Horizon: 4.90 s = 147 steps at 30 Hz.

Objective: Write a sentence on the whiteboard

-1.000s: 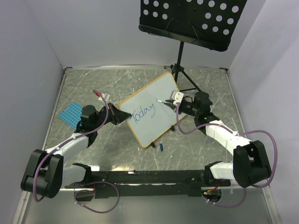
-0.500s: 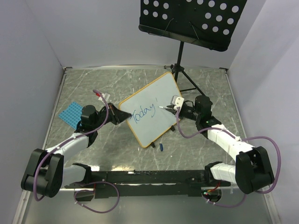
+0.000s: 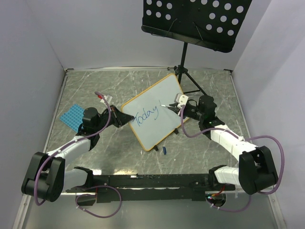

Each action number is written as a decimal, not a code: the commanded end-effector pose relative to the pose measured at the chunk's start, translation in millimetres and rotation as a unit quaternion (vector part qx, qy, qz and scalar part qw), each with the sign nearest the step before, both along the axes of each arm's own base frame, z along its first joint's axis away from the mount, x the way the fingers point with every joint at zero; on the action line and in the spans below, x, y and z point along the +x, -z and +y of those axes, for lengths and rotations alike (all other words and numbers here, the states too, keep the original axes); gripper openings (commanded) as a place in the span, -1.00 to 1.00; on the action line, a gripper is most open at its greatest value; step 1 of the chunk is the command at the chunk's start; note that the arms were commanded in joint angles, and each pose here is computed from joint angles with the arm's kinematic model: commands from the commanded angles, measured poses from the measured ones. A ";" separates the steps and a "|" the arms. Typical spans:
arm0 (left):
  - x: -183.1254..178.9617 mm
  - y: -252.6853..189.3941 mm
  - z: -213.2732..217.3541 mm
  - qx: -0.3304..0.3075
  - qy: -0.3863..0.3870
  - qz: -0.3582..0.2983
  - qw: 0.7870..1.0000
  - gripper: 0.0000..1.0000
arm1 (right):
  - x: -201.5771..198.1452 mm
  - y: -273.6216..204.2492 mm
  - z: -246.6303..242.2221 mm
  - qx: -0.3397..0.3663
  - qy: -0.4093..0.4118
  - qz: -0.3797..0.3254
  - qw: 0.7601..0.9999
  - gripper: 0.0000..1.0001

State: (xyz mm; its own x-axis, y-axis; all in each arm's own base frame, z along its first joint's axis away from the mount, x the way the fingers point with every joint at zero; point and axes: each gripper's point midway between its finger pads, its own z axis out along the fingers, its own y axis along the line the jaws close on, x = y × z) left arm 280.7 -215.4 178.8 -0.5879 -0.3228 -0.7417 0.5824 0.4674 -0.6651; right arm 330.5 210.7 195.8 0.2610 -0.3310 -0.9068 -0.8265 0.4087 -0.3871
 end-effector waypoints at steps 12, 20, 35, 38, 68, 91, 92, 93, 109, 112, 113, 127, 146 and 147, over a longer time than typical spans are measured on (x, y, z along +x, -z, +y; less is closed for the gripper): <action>-22.8 20.2 -9.2 0.022 0.062 0.008 0.998 -0.98 | 17.6 -33.6 3.6 0.028 0.005 -0.041 0.999 -1.00; -23.0 20.0 -9.8 0.022 0.063 0.008 0.998 -0.98 | 14.6 -22.5 4.2 0.017 -0.001 -0.026 1.000 -1.00; -23.1 19.5 -9.6 0.022 0.063 0.007 0.998 -0.98 | -3.5 12.0 -2.2 -0.018 -0.010 0.005 1.000 -1.00; -22.9 19.5 -9.2 0.021 0.062 0.007 0.998 -0.98 | -8.8 16.4 -3.9 -0.023 -0.012 0.007 1.000 -1.00; -23.3 20.1 -9.0 0.023 0.060 0.009 0.998 -0.98 | 19.8 -16.7 0.6 0.011 0.018 -0.003 1.000 -1.00; -22.7 19.1 -9.0 0.023 0.060 0.008 0.998 -0.98 | 10.0 7.6 -17.2 -0.026 0.028 0.018 0.999 -1.00; -22.5 19.3 -8.6 0.023 0.059 0.009 0.998 -0.98 | 7.2 11.0 -17.5 -0.030 0.025 0.025 0.999 -1.00; -22.5 19.4 -8.6 0.023 0.059 0.009 0.998 -0.98 | 5.3 13.2 -17.0 -0.032 0.020 0.027 0.999 -1.00; -22.3 19.4 -9.1 0.023 0.060 0.009 0.998 -0.98 | -15.6 12.8 -0.8 -0.027 -0.028 0.042 0.998 -1.00; -22.1 19.3 -9.0 0.022 0.060 0.008 0.998 -0.98 | -14.8 8.3 3.0 -0.022 -0.029 0.042 0.998 -1.00; -22.2 20.0 -8.9 0.022 0.060 0.010 0.998 -0.98 | -12.6 5.1 3.8 -0.019 -0.025 0.040 0.999 -1.00; -23.0 19.4 -8.7 0.022 0.060 0.008 0.998 -0.98 | -4.4 -35.9 6.3 0.017 -0.013 0.014 1.000 -1.00; -23.9 20.9 -9.2 0.021 0.061 0.009 0.998 -0.98 | 12.2 -53.9 -16.4 0.043 0.024 -0.010 0.999 -1.00; -23.5 20.9 -8.8 0.021 0.060 0.009 0.998 -0.98 | 12.5 -54.0 -16.3 0.044 0.024 -0.010 0.999 -1.00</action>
State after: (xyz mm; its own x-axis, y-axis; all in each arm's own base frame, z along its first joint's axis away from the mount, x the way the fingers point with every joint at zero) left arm 280.1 -215.6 177.4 -0.5995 -0.3249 -0.7315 0.5740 0.4624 -0.6758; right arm 334.3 194.1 208.9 0.1527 -0.3081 -0.9390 -0.8337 0.4701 -0.2898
